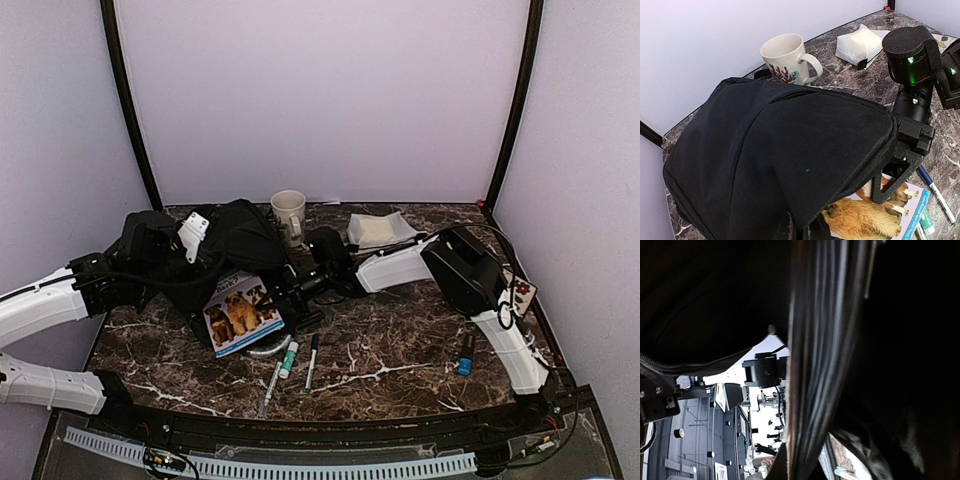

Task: Pack the student bag
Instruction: Place the book in the largest pocket of the bag.

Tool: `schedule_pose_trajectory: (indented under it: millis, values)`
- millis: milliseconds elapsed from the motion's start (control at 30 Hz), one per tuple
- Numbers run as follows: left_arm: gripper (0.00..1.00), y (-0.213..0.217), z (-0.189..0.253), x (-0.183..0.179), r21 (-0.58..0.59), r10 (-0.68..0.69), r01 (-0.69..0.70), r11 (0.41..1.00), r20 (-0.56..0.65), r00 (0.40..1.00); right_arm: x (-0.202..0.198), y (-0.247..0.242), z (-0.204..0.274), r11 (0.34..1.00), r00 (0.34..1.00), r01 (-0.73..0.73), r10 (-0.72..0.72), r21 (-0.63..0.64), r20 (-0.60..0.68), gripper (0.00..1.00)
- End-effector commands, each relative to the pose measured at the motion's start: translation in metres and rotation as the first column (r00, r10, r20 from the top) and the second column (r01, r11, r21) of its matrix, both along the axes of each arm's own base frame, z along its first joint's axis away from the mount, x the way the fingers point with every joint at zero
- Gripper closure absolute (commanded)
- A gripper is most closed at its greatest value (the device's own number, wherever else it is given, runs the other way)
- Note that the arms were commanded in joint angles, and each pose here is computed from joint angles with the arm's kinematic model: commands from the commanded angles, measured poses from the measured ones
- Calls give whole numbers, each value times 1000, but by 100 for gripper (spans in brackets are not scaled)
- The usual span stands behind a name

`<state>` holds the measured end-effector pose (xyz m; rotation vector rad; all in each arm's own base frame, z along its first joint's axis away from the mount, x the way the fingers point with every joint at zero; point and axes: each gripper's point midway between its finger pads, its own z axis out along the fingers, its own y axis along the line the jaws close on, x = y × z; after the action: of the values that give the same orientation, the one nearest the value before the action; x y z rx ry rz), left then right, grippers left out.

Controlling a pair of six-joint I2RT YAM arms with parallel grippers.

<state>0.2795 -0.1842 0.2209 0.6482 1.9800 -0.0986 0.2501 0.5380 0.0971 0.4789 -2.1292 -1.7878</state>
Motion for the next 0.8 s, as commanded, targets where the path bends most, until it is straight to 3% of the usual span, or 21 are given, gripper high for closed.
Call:
schedule_pose_trajectory:
  millis: [0,233,467,767]
  values:
    - [100,-15,38,7,-107,-32,44,993,109,994,8,-1,-22,998,999,32,-30,-61,34,88]
    - [100,-12,42,6,-105,-24,37,994,124,992,-2,-4,-13,995,995,35,-26,-97,97,61]
    - [100,-7,49,4,-119,-13,30,992,149,989,-24,-15,-29,963,965,53,18,-266,260,40]
    - [100,-6,47,4,-104,-11,27,994,147,989,-25,-24,-26,934,888,85,87,-346,452,32]
